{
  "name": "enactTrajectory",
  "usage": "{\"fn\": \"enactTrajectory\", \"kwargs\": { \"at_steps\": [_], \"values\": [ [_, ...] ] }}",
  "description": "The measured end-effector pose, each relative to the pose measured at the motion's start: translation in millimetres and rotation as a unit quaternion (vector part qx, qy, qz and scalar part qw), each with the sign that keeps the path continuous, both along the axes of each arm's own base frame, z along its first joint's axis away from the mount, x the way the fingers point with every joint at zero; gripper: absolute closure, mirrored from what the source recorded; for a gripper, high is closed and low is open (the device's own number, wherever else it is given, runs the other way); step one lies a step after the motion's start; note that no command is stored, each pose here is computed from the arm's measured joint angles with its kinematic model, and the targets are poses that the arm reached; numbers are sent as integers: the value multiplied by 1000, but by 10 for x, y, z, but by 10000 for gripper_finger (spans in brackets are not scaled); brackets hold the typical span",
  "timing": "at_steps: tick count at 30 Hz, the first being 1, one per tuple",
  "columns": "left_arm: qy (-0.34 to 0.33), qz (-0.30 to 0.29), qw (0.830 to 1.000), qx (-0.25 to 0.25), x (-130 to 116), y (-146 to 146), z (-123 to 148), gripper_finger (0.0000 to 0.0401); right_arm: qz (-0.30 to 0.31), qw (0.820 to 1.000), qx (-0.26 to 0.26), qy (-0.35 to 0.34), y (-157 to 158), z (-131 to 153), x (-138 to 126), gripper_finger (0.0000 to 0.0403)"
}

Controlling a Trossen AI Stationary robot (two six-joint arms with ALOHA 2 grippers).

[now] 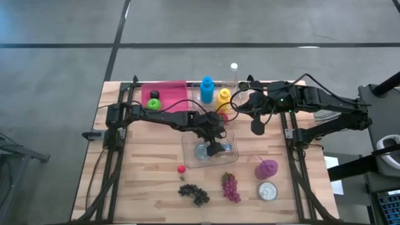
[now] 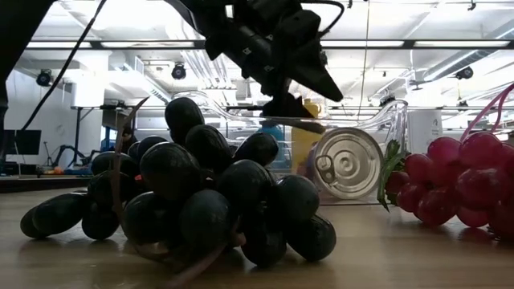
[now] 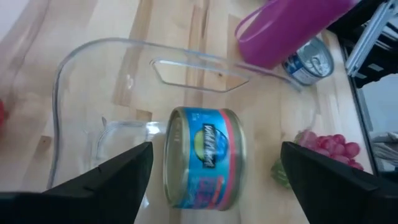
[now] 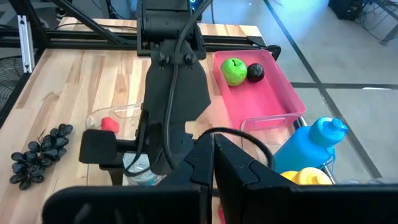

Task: Pick & Place Food Item
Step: Put the blue pink tuna can into the bottom transparent bin

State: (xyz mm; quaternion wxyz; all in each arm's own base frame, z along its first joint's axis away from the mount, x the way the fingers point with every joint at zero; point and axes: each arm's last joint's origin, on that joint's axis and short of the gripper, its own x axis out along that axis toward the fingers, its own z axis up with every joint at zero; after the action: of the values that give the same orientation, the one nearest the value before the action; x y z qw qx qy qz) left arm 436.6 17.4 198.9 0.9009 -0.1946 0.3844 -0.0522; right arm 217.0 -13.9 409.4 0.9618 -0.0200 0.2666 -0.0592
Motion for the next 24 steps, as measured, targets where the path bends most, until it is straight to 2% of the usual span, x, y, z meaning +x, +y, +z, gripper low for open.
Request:
{"fn": "enactTrajectory", "kwargs": {
  "at_steps": [6, 14, 18, 24],
  "values": [
    [-24, -12, 1000, 12, -65, -3, 211, 50, 1, 1000, -1, 0, 1, -1, 0, 394],
    [-17, -30, 999, -12, -210, -20, 433, 49, 1, 1000, -1, 0, 1, 0, 0, 394],
    [-16, -53, 998, -30, -250, -71, 489, 50, 0, 1000, 0, 0, 1, 0, 0, 394],
    [-24, -84, 996, -17, -261, -190, 512, 71, 1, 1000, -1, 0, 1, -1, 0, 394]
  ]
}}
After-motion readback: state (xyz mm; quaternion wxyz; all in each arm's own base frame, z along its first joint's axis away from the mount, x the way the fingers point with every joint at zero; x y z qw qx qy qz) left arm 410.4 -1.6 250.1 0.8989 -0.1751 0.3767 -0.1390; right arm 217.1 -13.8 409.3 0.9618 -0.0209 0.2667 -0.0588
